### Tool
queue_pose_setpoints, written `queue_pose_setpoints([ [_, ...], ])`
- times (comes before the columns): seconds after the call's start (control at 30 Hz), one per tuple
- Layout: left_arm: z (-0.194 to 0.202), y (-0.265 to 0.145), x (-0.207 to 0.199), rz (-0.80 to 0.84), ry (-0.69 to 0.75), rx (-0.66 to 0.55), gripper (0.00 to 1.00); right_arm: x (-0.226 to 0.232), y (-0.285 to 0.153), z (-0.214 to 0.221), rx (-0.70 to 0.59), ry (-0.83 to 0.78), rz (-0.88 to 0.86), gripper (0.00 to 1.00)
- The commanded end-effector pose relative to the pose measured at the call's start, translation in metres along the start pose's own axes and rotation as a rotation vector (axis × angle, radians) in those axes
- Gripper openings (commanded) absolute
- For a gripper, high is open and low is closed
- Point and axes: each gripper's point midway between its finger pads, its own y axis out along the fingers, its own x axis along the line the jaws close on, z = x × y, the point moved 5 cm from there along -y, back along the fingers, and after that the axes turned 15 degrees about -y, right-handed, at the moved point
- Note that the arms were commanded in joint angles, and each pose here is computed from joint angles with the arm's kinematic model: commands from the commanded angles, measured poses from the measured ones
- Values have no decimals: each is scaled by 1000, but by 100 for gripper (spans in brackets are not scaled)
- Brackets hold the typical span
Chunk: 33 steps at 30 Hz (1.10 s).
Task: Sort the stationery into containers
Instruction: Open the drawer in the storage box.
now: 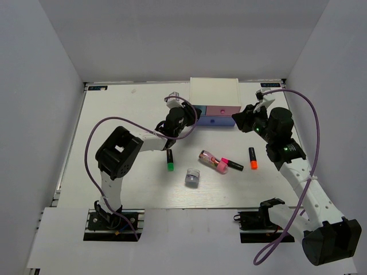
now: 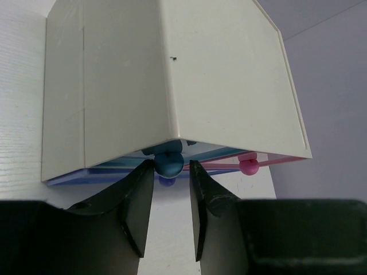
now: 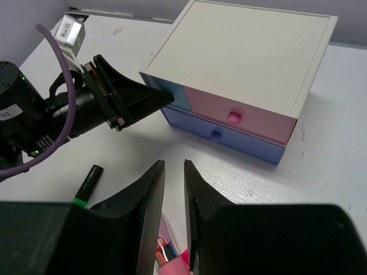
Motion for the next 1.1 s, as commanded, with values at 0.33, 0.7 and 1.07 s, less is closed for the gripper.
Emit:
queue_pose_setpoints([
  [0.33, 4, 2, -26, 82, 29, -5, 24, -2, -1, -4, -44, -3, 13, 26],
  [0.7, 27, -29, -23, 98, 40, 59, 18, -3, -2, -4, -48, 0, 14, 28],
  [1.07, 40, -63, -20, 105, 60, 111, 15, -3, 1, -1, -41, -1, 12, 29],
])
